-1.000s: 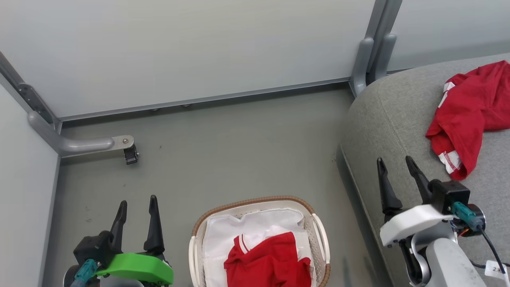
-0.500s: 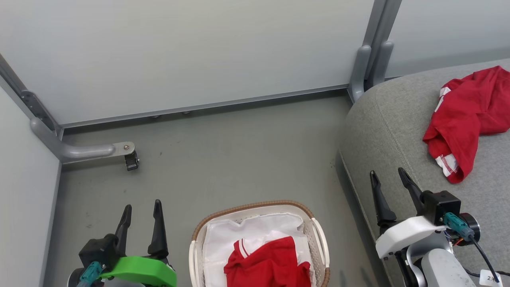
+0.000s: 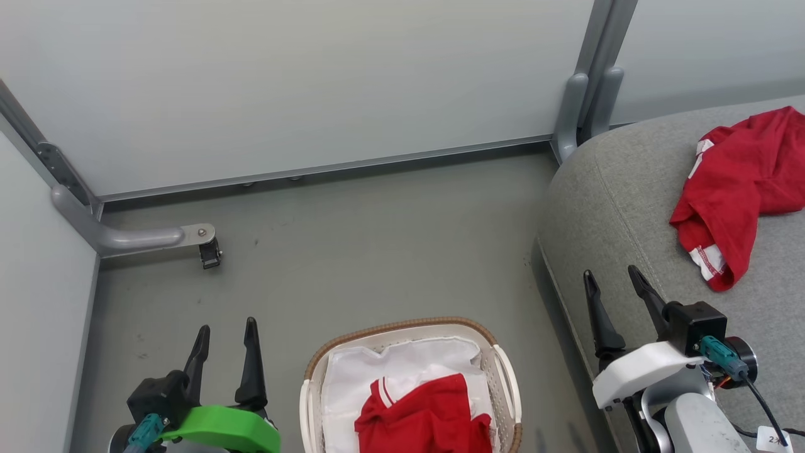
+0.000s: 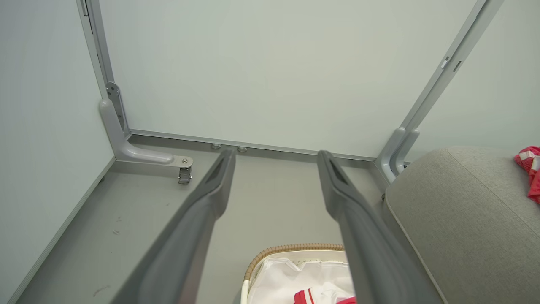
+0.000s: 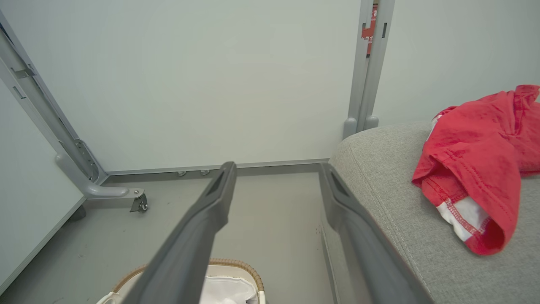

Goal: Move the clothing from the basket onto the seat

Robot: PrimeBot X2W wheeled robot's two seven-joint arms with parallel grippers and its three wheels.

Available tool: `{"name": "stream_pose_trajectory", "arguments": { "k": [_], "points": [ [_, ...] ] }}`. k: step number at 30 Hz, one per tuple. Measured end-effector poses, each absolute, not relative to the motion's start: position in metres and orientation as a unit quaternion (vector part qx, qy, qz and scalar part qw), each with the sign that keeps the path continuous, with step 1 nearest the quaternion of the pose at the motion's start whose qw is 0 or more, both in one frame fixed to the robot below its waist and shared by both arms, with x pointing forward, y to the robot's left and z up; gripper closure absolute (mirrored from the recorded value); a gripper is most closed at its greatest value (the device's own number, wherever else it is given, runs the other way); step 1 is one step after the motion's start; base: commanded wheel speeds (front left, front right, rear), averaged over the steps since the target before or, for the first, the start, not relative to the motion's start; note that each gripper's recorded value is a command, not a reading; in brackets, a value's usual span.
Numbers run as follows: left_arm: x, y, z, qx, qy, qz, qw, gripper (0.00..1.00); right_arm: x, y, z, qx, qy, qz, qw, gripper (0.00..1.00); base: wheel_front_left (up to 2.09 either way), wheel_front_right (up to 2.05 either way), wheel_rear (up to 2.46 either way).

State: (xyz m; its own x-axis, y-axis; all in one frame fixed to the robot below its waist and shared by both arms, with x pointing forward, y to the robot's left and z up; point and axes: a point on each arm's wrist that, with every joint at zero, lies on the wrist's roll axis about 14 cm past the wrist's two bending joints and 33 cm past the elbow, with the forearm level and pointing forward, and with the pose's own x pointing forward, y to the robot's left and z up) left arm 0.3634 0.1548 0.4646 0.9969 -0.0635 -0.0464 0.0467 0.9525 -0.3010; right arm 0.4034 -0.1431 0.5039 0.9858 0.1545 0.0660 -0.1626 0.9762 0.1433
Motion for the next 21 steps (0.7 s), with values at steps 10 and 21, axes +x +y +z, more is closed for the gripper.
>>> {"name": "stream_pose_trajectory", "arguments": {
  "k": [10, 21],
  "points": [
    [0.366, 0.14, 0.457, -0.148, 0.043, -0.051, 0.987, 0.0, 0.407, -0.146, 0.499, 0.074, -0.021, 0.076, 0.994, 0.0, 0.0, 0.0, 0.0],
    [0.388, 0.054, 0.419, -0.09, 0.116, -0.203, 0.968, 0.0, 0.437, -0.161, 0.501, 0.052, -0.032, 0.056, 0.997, 0.0, 0.0, 0.0, 0.0]
  ]
}}
